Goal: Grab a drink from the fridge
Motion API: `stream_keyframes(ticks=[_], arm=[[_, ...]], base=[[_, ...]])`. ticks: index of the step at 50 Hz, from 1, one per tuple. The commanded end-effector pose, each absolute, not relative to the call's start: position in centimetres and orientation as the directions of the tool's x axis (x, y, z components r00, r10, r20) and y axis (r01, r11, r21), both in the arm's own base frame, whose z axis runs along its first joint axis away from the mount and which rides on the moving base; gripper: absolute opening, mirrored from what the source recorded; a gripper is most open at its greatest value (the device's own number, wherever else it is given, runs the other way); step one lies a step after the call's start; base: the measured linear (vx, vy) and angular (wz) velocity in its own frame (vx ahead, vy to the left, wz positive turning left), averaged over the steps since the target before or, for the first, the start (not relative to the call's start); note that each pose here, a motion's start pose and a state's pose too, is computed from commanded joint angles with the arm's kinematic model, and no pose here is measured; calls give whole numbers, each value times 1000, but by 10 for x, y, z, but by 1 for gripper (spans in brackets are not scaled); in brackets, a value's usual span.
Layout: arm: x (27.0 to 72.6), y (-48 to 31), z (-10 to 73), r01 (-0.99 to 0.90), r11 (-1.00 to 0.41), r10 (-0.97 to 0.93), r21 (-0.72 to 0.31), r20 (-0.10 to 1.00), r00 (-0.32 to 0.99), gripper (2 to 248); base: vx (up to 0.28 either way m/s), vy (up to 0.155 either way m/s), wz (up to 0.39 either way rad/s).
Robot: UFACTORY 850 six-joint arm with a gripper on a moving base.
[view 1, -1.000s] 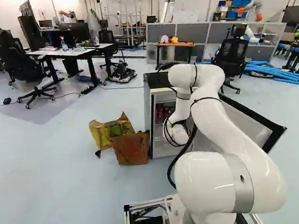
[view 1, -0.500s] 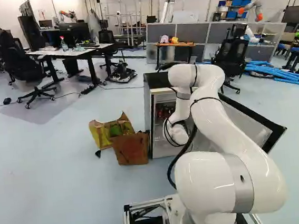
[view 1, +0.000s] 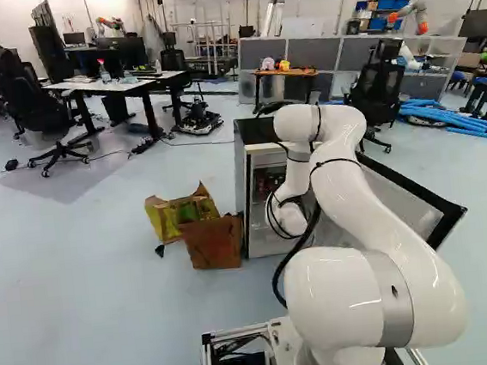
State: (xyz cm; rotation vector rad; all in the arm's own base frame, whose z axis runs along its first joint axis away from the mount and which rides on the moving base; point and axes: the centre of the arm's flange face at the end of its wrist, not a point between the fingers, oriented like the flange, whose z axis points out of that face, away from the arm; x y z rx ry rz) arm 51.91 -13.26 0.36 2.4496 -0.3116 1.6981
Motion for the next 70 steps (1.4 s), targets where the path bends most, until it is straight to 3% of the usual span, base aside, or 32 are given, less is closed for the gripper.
stream_keyframes(ticks=[9, 10, 19, 40, 51, 65, 66, 70], arm=[[519, -133, 4, -251, -968, -87, 1, 936, 340, 201], [519, -133, 4, -251, -968, -87, 1, 936, 340, 213], [519, -133, 4, -251, -968, -87, 1, 936, 340, 218], [519, -133, 4, -251, -968, -87, 1, 936, 340, 214], [519, -133, 4, -251, -968, -87, 1, 936, 340, 187], [519, -133, 4, -251, -968, -87, 1, 936, 340, 192], [519, -133, 4, -251, -968, -87, 1, 936, 340, 179], [519, -133, 4, -251, -968, -87, 1, 936, 340, 179]], base=[[0, 0, 0], [0, 0, 0], [0, 0, 0], [0, 0, 0], [0, 0, 0], [0, 0, 0], [0, 0, 0], [0, 0, 0]])
